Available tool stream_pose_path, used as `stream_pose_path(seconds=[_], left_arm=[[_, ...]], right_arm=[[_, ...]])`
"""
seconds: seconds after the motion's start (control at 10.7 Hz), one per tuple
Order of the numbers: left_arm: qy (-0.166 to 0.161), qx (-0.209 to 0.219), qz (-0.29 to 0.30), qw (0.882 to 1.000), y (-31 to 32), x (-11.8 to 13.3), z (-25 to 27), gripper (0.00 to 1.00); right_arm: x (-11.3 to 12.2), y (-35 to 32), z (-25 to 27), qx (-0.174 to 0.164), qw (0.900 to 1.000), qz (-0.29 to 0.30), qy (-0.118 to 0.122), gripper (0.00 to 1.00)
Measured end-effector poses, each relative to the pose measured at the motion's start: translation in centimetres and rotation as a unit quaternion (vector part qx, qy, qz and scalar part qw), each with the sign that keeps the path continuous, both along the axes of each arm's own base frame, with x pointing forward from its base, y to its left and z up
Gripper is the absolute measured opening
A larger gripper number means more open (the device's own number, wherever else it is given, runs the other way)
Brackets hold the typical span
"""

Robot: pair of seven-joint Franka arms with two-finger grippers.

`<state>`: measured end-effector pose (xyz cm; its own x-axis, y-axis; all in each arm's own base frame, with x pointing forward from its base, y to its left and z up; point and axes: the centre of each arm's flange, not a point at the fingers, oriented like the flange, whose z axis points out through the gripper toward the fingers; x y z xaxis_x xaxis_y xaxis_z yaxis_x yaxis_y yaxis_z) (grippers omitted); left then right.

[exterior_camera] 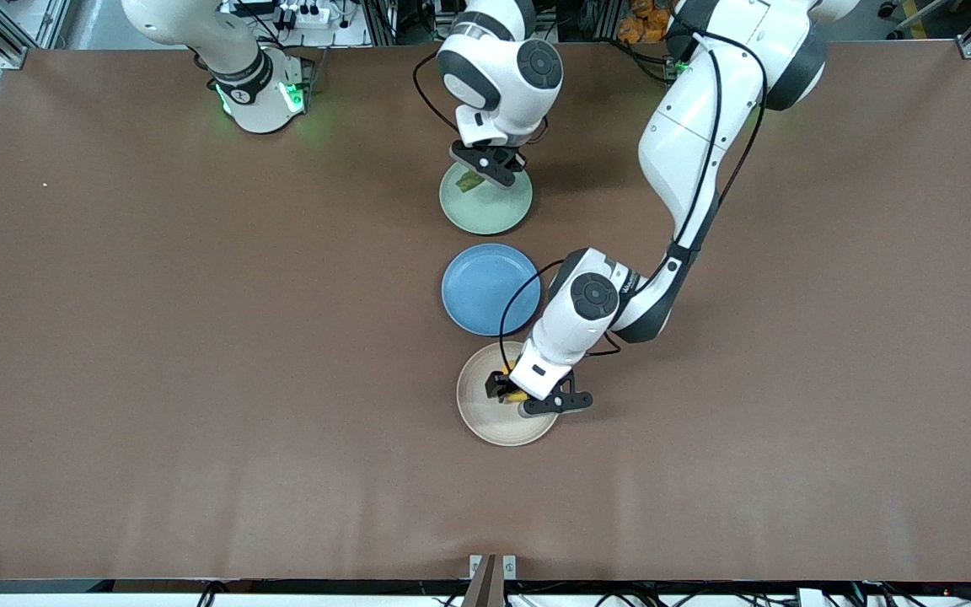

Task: Place lemon and lettuce in plates
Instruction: 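Carry the lemon to the cream plate while the right gripper carries lettuce, then release the lettuce onto the green plate and lower the lemon onto cream plate, then open the left gripper over the cream plate while the right gripper withdraws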

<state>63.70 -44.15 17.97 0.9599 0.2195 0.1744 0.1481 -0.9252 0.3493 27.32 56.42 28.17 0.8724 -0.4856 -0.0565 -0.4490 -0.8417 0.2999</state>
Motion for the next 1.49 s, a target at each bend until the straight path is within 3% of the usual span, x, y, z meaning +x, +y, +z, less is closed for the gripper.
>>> stream_pose_path(seconds=[0.09, 0.19, 0.56, 0.84, 1.49], left_arm=[[0.0, 0.0, -0.001, 1.0, -0.1, -0.1, 0.0, 0.93], [0.0, 0.0, -0.002, 1.0, -0.2, -0.2, -0.1, 0.99], [-0.005, -0.003, -0.003, 1.0, -0.6, 0.0, 0.7, 1.0], [0.019, 0.019, -0.006, 1.0, 0.1, 0.6, 2.9, 1.0], [0.082, 0.08, -0.004, 0.993, 4.5, 1.8, 10.5, 1.0]], right_arm=[[0.4, -0.2, -0.2, -0.002, 1.0, -0.003, 0.0, 0.33], [1.1, -0.5, -0.1, -0.001, 1.0, -0.009, -0.002, 0.46], [3.8, -1.7, 0.2, 0.001, 0.999, -0.032, -0.005, 0.98], [7.6, -3.9, 0.4, 0.01, 0.999, -0.031, 0.0, 1.0], [24.2, -19.6, 0.9, 0.038, 0.999, -0.03, 0.015, 1.0]])
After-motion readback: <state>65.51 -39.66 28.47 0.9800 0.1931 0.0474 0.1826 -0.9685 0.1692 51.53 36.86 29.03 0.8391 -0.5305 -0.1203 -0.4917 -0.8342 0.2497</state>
